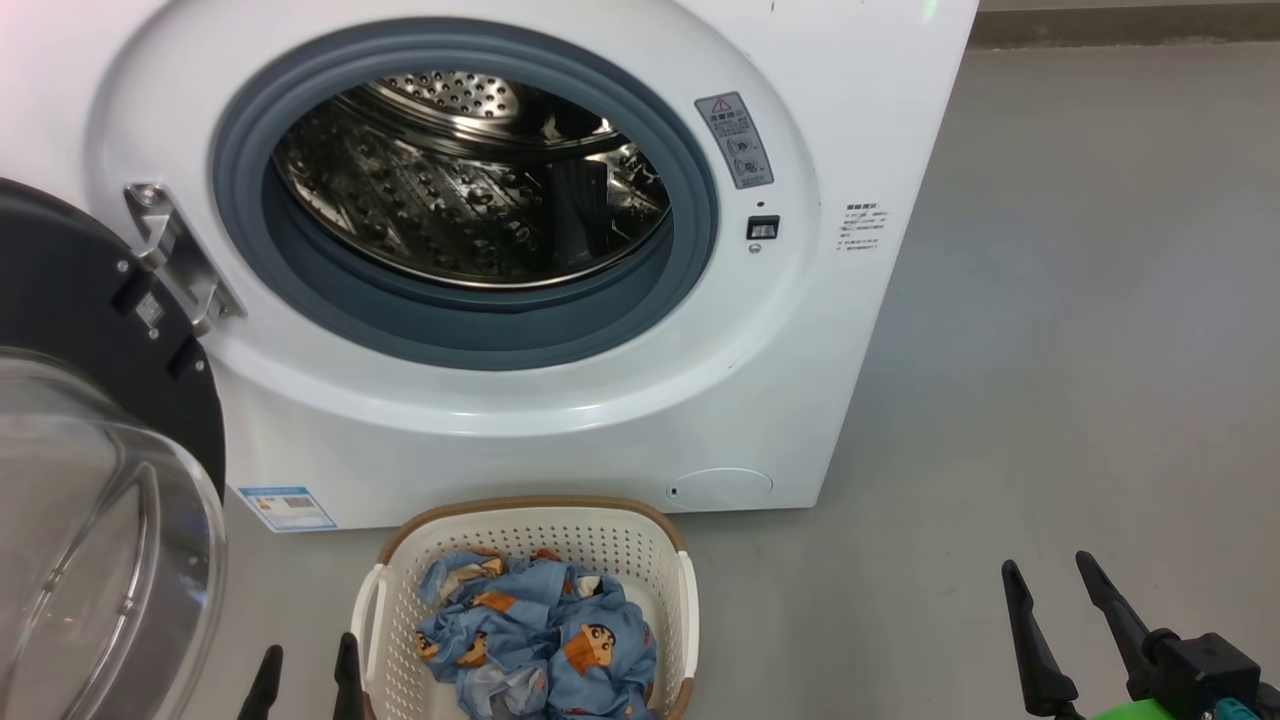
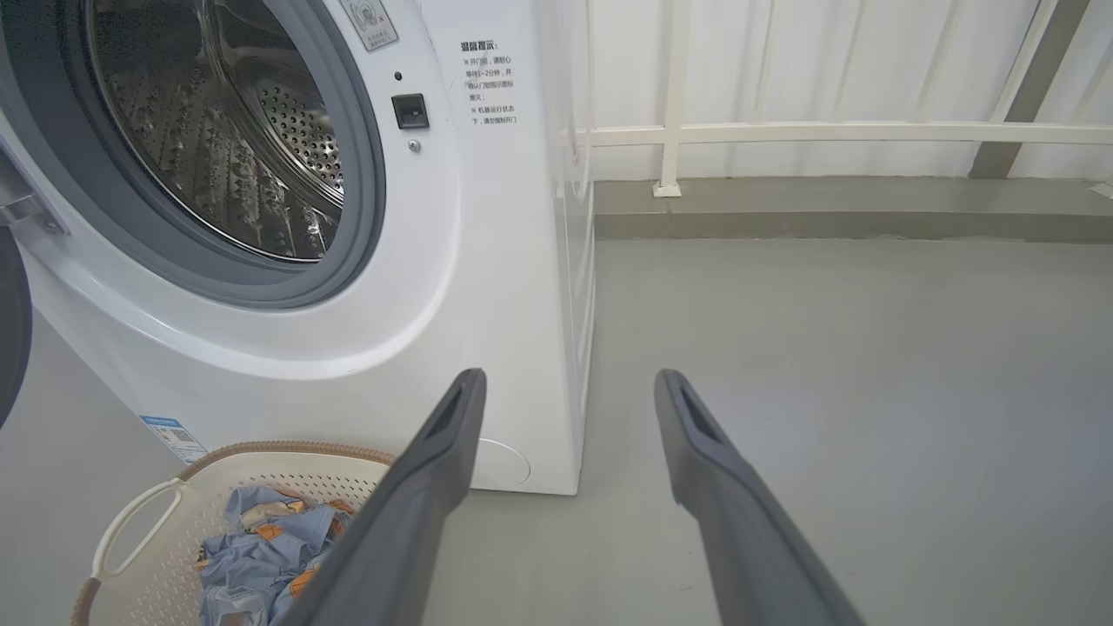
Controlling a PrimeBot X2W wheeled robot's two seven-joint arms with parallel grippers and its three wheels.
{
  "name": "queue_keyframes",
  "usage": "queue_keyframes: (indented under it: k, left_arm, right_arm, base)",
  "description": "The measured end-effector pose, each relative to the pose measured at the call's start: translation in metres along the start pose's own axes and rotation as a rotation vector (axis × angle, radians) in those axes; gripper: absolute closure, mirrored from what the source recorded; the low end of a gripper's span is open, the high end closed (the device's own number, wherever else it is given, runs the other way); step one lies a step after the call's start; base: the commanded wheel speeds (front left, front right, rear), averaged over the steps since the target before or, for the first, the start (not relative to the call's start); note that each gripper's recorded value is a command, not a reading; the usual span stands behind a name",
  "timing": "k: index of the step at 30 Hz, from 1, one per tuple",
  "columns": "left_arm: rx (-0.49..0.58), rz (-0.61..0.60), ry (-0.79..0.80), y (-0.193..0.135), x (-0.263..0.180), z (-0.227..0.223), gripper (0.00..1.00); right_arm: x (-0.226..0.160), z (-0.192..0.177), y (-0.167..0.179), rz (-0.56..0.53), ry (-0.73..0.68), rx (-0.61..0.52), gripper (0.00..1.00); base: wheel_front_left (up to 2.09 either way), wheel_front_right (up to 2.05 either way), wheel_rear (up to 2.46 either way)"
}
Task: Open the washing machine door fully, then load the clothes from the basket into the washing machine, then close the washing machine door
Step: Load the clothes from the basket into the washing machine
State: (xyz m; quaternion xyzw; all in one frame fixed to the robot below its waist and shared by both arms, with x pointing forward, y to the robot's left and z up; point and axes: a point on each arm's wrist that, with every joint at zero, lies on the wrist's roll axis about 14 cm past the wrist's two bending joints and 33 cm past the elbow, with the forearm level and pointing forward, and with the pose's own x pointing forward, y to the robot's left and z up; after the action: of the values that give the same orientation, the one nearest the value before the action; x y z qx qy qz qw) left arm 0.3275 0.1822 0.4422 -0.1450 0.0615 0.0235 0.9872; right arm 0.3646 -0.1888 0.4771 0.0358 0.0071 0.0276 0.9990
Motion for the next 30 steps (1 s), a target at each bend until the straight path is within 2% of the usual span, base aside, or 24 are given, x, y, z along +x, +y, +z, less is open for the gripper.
queue_keyframes:
  k: [14, 20, 30]
  left_arm:
    - [-0.002, -0.056, 0.059, -0.015, 0.014, -0.017, 0.0]
    - [0.005, -0.104, 0.109, -0.03, 0.036, -0.032, 0.0]
    - [0.038, -0.215, 0.356, -0.055, 0.069, -0.097, 0.0]
  right_arm:
    - [0.009, -0.003, -0.007, -0.022, 0.008, 0.002, 0.0]
    - [0.018, -0.005, -0.013, -0.049, 0.009, 0.009, 0.0]
    - [0.028, -0.007, -0.035, -0.115, 0.009, -0.004, 0.0]
  base:
    - [0.0, 0.0, 0.0]
    - [0.0, 0.0, 0.0]
    - [0.0, 0.0, 0.0]
